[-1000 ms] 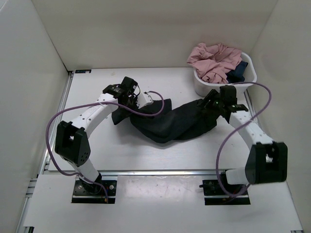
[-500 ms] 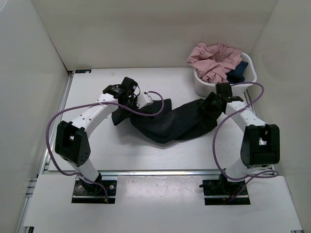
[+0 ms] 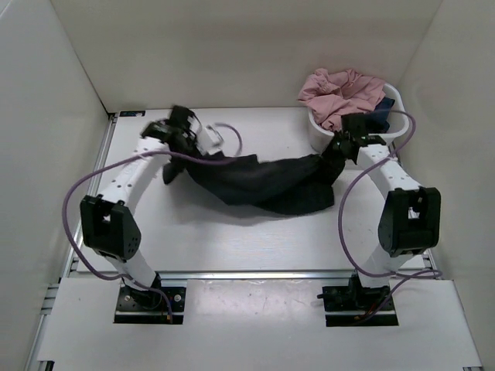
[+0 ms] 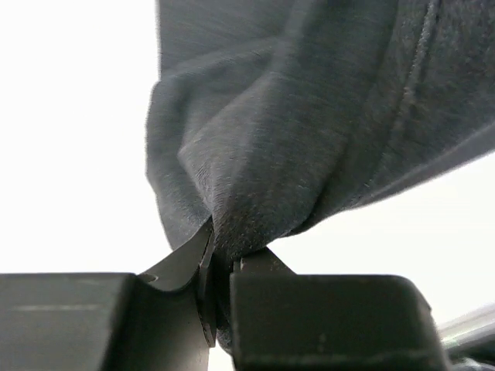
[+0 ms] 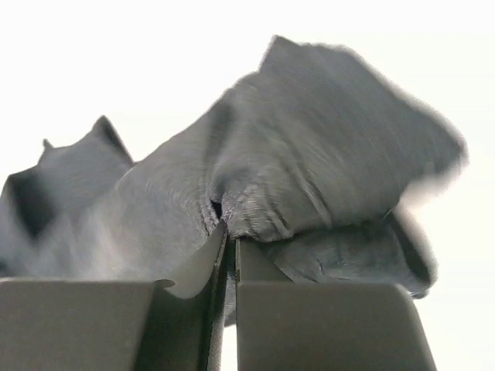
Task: Fold and stack the trousers
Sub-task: Flatten the trousers out
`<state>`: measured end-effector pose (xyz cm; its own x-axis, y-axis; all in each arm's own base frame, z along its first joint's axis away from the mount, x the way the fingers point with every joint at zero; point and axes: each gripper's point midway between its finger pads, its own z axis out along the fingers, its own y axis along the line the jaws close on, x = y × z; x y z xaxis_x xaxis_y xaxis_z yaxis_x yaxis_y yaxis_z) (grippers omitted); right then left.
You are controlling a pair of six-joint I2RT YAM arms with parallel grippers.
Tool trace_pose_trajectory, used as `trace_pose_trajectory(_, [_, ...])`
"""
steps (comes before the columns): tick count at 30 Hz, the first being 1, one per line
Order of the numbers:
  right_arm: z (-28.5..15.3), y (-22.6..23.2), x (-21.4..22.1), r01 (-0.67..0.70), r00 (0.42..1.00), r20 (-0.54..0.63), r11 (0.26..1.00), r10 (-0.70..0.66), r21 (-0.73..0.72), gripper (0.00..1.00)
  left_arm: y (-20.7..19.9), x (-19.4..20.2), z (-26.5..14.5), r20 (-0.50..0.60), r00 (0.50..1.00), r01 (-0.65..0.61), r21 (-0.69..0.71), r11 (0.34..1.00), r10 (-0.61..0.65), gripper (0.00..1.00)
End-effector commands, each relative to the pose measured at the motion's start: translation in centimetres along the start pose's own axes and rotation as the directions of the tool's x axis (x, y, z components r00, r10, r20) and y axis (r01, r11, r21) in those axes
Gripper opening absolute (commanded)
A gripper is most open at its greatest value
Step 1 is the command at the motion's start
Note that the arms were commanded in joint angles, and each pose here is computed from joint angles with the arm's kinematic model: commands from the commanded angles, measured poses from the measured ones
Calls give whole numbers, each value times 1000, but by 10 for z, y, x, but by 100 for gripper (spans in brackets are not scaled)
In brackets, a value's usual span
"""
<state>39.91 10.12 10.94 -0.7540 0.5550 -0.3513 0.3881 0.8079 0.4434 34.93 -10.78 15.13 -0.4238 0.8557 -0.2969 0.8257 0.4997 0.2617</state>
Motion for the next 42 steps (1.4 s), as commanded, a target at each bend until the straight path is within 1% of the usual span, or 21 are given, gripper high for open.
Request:
trace_pose_trajectory(1, [-94, 88, -30, 185, 975, 167, 946, -143, -266, 0, 125, 16, -124, 150, 985, 140, -398, 907, -86, 14])
trace_pose_trajectory(2, [-111, 100, -22, 209, 972, 171, 931, -163, -300, 0, 155, 17, -174, 220, 971, 191, -490, 851, -91, 14])
trace_pose_trajectory(3, [-141, 109, -17, 236, 963, 208, 909, -171, -345, 0, 163, 17, -197, 241, 968, 191, -521, 832, -72, 14])
trace_pose_trajectory(7, [-166, 88, 16, 238, 967, 178, 904, -184, -355, 0, 161, 3, -220, 244, 968, 82, -521, 849, 56, 14])
trace_pose_trajectory(9, [-166, 82, 25, 247, 966, 167, 901, -199, -357, 0, 147, -2, -181, 221, 968, -17, -425, 905, 122, 17])
trace_pose_trajectory(11, [-165, 83, 28, 284, 957, 159, 886, -240, -367, 0, 146, -8, -135, 195, 971, -67, -328, 942, 137, 31])
trace_pose_trajectory(12, [-157, 85, 29, 288, 958, 126, 885, -259, -366, 0, 145, -16, -121, 216, 966, -75, -283, 956, 140, 34])
trace_pose_trajectory(13, [-161, 93, 32, 296, 955, 98, 868, -281, -399, 0, 153, -20, -81, 196, 973, -81, -213, 974, 124, 36])
trace_pose_trajectory(15, [-148, 98, 40, 294, 951, 38, 858, -308, -422, 0, 182, -43, -69, 239, 968, -23, -233, 972, 80, 45])
trace_pose_trajectory(16, [-145, 99, 43, 289, 950, 19, 854, -311, -433, 0, 195, -42, -14, 196, 980, 11, -183, 983, 26, 47])
trace_pose_trajectory(17, [-142, 99, 45, 283, 950, 2, 853, -314, -439, 0, 205, -43, 3, 181, 983, 43, -186, 982, -9, 52])
trace_pose_trajectory(18, [-142, 99, 45, 291, 947, 6, 850, -321, -439, 0, 221, -41, 30, 153, 986, 105, -215, 971, -73, 63])
trace_pose_trajectory(21, [-140, 93, 42, 296, 949, 26, 865, -313, -405, 0, 221, -32, 57, 116, 978, 198, -236, 951, -175, 80])
trace_pose_trajectory(22, [-143, 91, 37, 297, 952, 47, 869, -304, -396, 0, 221, -35, 37, 148, 971, 220, -258, 941, -187, 100])
trace_pose_trajectory(27, [-135, 75, 37, 286, 957, 49, 894, -287, -344, 0, 223, 8, -15, 191, 930, 361, -331, 872, -312, 100])
trace_pose_trajectory(30, [-131, 63, 32, 250, 967, 42, 913, -250, -322, 0, 217, 61, -43, 167, 896, 444, -347, 826, -412, 100])
trace_pose_trajectory(31, [-134, 59, 25, 239, 971, 57, 918, -233, -317, 0, 205, 93, -31, 115, 878, 475, -322, 819, -465, 100])
trace_pose_trajectory(33, [-132, 49, 20, 218, 976, 65, 928, -208, -302, 0, 188, 122, -35, 80, 857, 506, -316, 802, -509, 99])
trace_pose_trajectory(35, [-137, 46, 19, 227, 974, 83, 926, -212, -303, 0, 165, 164, -10, 1, 823, 543, -299, 785, -568, 95])
trace_pose_trajectory(38, [-136, 36, 23, 257, 966, 67, 925, -248, -279, 0, 143, 192, 15, -82, 816, 526, -305, 794, -572, 95])
trace_pose_trajectory(42, [-141, 19, 26, 258, 965, 34, 930, -258, -263, 0, 142, 201, 37, -93, 814, 526, -300, 796, -573, 95])
